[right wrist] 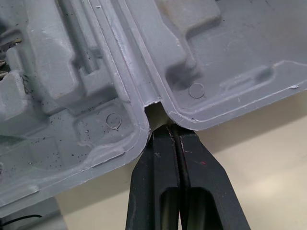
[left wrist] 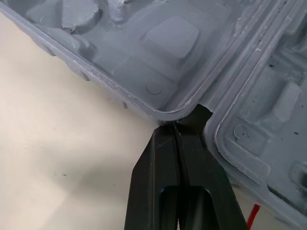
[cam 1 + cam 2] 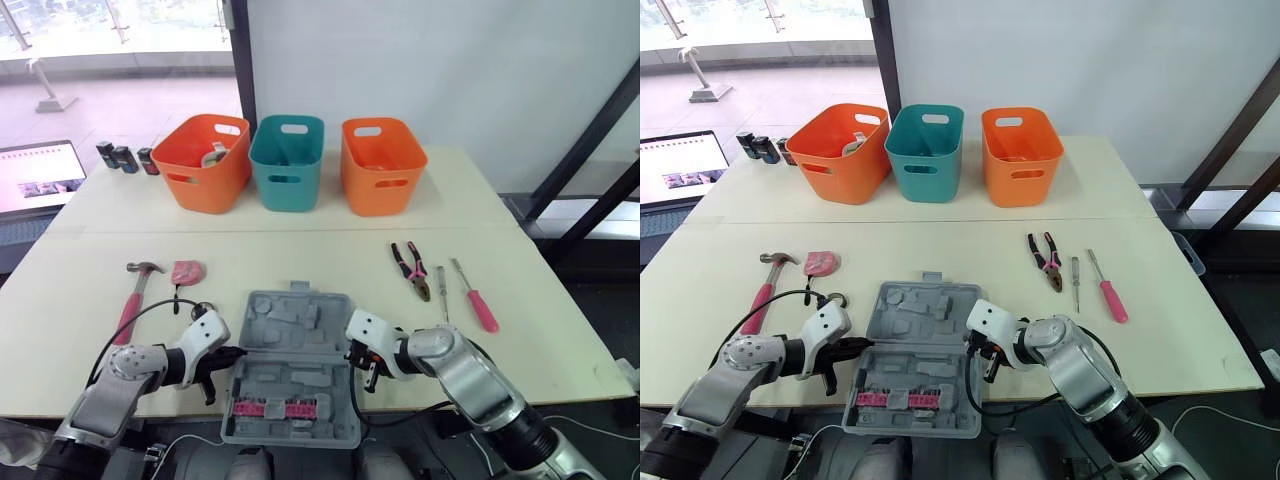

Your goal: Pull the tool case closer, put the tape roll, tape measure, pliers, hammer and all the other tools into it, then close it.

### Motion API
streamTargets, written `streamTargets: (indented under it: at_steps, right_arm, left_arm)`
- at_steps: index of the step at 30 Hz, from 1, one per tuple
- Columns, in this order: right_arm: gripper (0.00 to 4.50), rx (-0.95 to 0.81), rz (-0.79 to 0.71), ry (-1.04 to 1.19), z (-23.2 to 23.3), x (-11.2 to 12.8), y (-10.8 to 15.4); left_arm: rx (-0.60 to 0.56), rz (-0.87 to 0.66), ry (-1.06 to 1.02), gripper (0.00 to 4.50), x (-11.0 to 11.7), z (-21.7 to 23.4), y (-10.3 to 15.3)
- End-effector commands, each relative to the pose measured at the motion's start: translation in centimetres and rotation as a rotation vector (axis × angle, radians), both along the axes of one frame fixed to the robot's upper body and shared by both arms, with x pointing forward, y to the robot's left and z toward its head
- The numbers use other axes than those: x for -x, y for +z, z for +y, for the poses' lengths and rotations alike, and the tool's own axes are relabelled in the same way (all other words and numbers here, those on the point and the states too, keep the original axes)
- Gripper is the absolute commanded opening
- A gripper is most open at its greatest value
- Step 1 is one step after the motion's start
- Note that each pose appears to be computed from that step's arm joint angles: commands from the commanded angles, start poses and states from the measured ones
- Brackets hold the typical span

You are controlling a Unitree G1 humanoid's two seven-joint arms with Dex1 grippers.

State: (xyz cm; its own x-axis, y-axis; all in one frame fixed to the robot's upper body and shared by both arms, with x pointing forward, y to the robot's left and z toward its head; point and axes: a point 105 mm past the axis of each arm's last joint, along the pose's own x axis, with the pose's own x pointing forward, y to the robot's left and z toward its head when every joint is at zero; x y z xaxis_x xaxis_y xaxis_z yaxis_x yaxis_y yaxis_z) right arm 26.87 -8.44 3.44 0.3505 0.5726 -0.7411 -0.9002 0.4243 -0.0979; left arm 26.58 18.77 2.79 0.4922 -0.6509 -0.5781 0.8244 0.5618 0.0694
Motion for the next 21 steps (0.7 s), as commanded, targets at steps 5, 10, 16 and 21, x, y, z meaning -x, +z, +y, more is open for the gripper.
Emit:
streamTargets:
  at_steps: [5,10,16,21]
  right_arm:
    - [0.06,-0.003,0.021,0.018,0.0,0.2,-0.4]
    - [0.06,0.004,0.029,0.012,-0.3,0.3,-0.6]
    - [0.06,0.011,0.033,-0.006,-0.7,0.1,-0.9]
    - [0.06,0.033,0.03,-0.046,-2.1,-0.3,-0.9]
  left_arm:
    - [0.013,0.054,-0.034,0.02,1.4,-0.8,-0.9]
    - [0.01,0.063,-0.034,0.02,1.8,-0.7,-1.1]
    - [0.019,0.05,-0.047,0.02,1.6,-1.5,-1.0]
    - [0.056,0.021,-0.086,0.02,0.7,-3.8,-0.3]
